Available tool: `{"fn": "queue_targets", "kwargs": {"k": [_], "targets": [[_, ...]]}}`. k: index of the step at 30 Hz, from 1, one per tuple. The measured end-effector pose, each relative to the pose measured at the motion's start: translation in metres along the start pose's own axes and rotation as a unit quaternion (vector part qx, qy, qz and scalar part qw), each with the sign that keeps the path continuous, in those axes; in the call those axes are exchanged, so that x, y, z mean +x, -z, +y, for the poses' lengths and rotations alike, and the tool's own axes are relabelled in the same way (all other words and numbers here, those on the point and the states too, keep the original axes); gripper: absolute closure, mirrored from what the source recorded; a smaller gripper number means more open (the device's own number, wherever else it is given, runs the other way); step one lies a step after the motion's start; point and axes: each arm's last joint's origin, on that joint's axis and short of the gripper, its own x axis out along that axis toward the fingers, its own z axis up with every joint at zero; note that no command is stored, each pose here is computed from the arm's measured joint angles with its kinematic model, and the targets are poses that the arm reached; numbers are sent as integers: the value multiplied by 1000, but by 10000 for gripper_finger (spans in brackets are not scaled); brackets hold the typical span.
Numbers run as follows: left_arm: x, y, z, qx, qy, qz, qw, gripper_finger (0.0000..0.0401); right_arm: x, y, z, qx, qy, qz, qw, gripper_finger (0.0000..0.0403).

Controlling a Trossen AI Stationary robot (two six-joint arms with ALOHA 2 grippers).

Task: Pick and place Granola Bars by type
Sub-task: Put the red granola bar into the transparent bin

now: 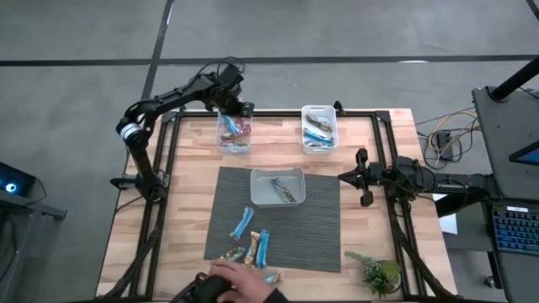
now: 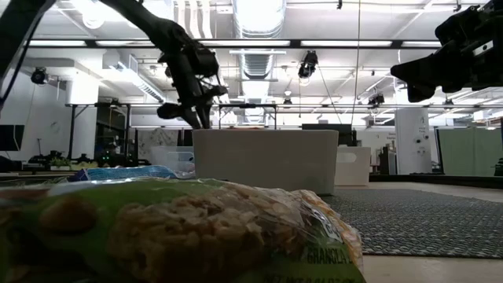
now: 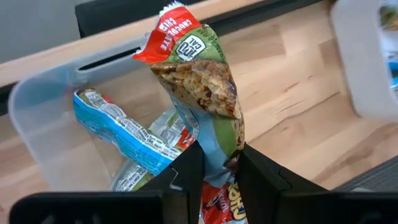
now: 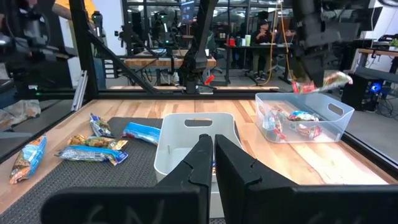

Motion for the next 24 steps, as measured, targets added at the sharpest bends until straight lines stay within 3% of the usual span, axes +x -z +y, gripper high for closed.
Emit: {"fn": "queue_targets", "kwargs": {"k": [11,24], "targets": [[36,0,5,-10,-22,44,999,330,0,0,0,0,0,0,1000,394],[44,1,7,-16,-21,57,998,330,0,0,0,0,0,0,1000,394]]}}
